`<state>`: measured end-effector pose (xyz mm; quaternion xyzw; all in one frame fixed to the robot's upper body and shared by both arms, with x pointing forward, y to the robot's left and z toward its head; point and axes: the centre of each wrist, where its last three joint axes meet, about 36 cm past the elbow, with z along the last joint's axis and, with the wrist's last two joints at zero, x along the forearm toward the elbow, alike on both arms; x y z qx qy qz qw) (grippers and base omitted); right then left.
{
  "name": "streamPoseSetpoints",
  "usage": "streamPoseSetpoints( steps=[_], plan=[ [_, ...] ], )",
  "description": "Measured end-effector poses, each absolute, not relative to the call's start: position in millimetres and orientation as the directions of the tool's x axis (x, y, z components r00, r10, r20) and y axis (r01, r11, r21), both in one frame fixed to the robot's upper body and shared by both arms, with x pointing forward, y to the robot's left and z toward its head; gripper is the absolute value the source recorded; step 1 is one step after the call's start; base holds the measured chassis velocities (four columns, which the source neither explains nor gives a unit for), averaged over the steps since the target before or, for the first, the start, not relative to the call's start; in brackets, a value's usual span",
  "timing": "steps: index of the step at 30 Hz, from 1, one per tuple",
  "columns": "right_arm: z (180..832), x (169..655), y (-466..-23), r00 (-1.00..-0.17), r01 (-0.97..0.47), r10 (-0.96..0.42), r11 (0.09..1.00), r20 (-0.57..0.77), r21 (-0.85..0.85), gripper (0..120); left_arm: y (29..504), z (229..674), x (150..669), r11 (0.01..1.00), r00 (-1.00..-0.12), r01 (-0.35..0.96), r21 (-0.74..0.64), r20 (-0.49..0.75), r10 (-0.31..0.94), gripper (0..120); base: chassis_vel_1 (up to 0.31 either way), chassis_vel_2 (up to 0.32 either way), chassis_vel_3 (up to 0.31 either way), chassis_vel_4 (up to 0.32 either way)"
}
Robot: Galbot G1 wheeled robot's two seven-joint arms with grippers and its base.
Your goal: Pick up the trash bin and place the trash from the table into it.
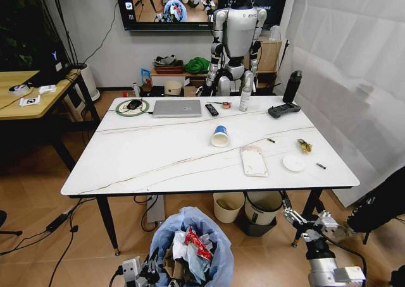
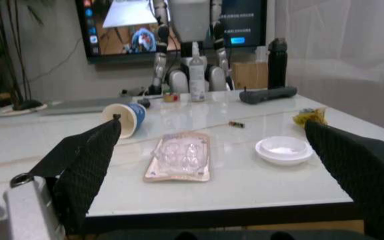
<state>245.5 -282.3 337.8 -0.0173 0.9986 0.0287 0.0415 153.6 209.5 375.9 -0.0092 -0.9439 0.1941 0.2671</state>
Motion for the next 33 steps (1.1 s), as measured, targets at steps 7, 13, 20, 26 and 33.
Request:
streamPoseSetpoints(
  steps=[7,13,20,26,33],
  plan=[
    [356.3,270.1,-277.5,-0.997,-0.045,-0.043,0.998,-0.062,0.043,100,210.4,378.1,153.3,0.925,-0.863,-0.094,-0.367,0.494,0.108,0,0.0,0.0,0.0,0.0],
    [360.0,283.5,-272.5,-0.997,-0.062,-0.061,0.998,-0.042,0.027,100,209.6,380.7,153.5,0.927,-0.867,-0.095,-0.362,0.488,0.102,0,0.0,0.0,0.0,0.0],
    [375.2,313.8,-273.3,-0.997,-0.058,-0.058,0.998,0.051,0.016,100,209.3,382.6,150.5,0.929,-0.869,-0.102,-0.357,0.486,0.091,0,0.0,0.0,0.0,0.0],
    [385.3,337.6,-278.5,-0.988,-0.085,-0.086,0.996,0.125,0.009,100,211.9,382.5,149.1,0.932,-0.868,-0.106,-0.348,0.489,0.084,0,0.0,0.0,0.0,0.0],
    [392.3,368.5,-288.6,-0.973,-0.186,-0.183,0.983,0.141,-0.008,100,212.0,384.7,149.9,0.934,-0.872,-0.107,-0.341,0.484,0.076,0,0.0,0.0,0.0,0.0]
  ],
)
